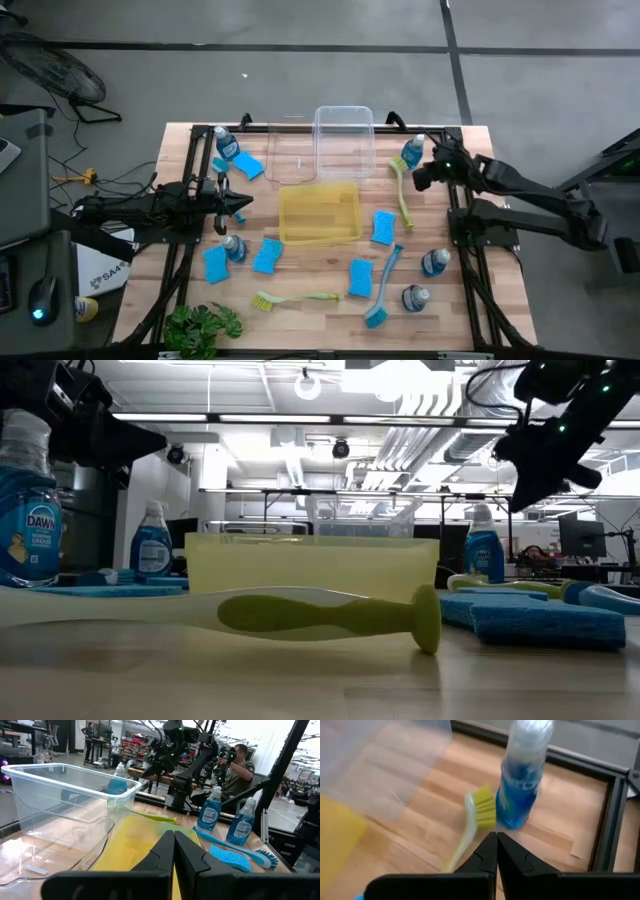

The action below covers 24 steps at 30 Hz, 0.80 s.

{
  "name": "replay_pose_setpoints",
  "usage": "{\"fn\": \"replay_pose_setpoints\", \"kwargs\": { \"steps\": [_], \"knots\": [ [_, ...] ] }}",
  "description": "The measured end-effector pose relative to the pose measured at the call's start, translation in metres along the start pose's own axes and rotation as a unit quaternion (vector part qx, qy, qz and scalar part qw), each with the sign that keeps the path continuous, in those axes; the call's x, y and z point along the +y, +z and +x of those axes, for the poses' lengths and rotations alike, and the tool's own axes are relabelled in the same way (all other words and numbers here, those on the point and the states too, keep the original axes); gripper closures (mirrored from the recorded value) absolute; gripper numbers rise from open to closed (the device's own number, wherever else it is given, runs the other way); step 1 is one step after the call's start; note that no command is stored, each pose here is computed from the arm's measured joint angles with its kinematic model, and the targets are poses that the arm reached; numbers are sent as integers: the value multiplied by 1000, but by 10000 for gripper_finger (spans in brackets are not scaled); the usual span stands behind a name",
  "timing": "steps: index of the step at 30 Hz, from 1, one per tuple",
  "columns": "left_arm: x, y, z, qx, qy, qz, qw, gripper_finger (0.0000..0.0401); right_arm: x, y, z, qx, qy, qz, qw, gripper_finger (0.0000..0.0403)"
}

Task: Pick & Place Kitchen Sink Supplies
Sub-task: Put the blue dishwasher liquid into the white bin

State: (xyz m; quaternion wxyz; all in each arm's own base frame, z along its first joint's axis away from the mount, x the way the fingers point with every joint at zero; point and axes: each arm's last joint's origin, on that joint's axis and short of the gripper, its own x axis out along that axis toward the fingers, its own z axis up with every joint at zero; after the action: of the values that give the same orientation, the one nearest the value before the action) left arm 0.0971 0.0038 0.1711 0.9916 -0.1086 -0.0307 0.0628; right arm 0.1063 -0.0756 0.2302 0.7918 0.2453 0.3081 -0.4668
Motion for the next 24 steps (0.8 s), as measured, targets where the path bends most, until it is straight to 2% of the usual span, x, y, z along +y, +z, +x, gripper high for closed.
{"fn": "replay_pose_setpoints", "kwargs": {
  "steps": [2,5,14,19,24],
  "knots": [
    [0,0,0,0,0,0,1000,400,-1,1,5,17,-5,-6,1000,396],
    [0,0,0,0,0,0,1000,400,-2,2,12,33,-19,3,999,366],
    [0,0,0,0,0,0,1000,400,-10,6,24,43,-78,11,996,202],
    [0,0,0,0,0,0,1000,400,-10,11,30,34,-85,-33,995,117],
    [0,0,0,0,0,0,1000,400,-5,19,40,13,-74,-114,991,76]
  ]
}}
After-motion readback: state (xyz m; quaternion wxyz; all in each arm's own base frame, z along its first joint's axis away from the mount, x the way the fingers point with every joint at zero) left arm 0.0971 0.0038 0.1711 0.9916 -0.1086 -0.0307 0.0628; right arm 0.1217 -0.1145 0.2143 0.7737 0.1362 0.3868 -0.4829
